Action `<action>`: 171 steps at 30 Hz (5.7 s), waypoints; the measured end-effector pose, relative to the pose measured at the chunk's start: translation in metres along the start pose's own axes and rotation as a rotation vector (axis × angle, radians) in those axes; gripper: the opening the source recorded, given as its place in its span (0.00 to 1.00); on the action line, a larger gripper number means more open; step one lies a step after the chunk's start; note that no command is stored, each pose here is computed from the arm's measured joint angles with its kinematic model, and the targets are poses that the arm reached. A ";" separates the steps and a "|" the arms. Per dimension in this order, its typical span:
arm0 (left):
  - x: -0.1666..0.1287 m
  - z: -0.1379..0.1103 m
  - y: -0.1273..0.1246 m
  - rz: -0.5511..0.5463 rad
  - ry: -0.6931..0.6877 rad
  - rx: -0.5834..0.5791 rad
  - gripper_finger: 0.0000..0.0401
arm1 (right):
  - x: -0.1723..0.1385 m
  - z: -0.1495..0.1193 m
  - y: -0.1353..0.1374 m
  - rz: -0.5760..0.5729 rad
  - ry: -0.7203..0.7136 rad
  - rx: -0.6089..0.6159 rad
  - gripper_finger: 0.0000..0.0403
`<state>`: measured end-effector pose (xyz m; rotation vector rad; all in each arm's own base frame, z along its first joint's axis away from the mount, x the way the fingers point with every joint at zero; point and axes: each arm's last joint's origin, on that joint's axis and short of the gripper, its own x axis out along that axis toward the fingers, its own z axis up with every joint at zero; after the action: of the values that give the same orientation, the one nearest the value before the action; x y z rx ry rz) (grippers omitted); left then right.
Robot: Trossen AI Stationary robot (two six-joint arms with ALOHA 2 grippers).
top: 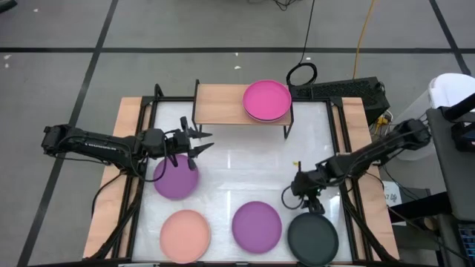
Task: Place and stack plates onto a shelf
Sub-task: Put the black plate on the shelf, then stack the top purple plate on top of the black plate on the shelf
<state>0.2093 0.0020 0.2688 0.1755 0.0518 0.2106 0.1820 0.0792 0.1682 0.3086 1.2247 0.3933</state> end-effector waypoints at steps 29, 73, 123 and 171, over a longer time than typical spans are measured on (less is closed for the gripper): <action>0.000 0.000 0.000 0.000 0.003 -0.020 0.38 | 0.036 -0.014 0.014 -0.002 0.189 -0.031 0.06; -0.001 0.010 -0.004 -0.092 -0.107 -0.064 0.38 | -0.150 0.062 -0.004 -0.585 -0.968 -0.404 0.00; -0.047 0.044 0.015 -0.031 -0.285 -0.041 0.38 | -0.232 0.201 -0.236 -0.573 -1.085 -0.033 0.00; -0.035 0.019 0.011 0.036 -0.033 -0.025 0.38 | -0.247 0.188 -0.204 -0.565 -0.986 -0.148 0.08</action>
<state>0.1737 0.0022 0.2908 0.1547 0.0132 0.2446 0.3151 -0.2184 0.3472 -0.0034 0.2720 -0.1698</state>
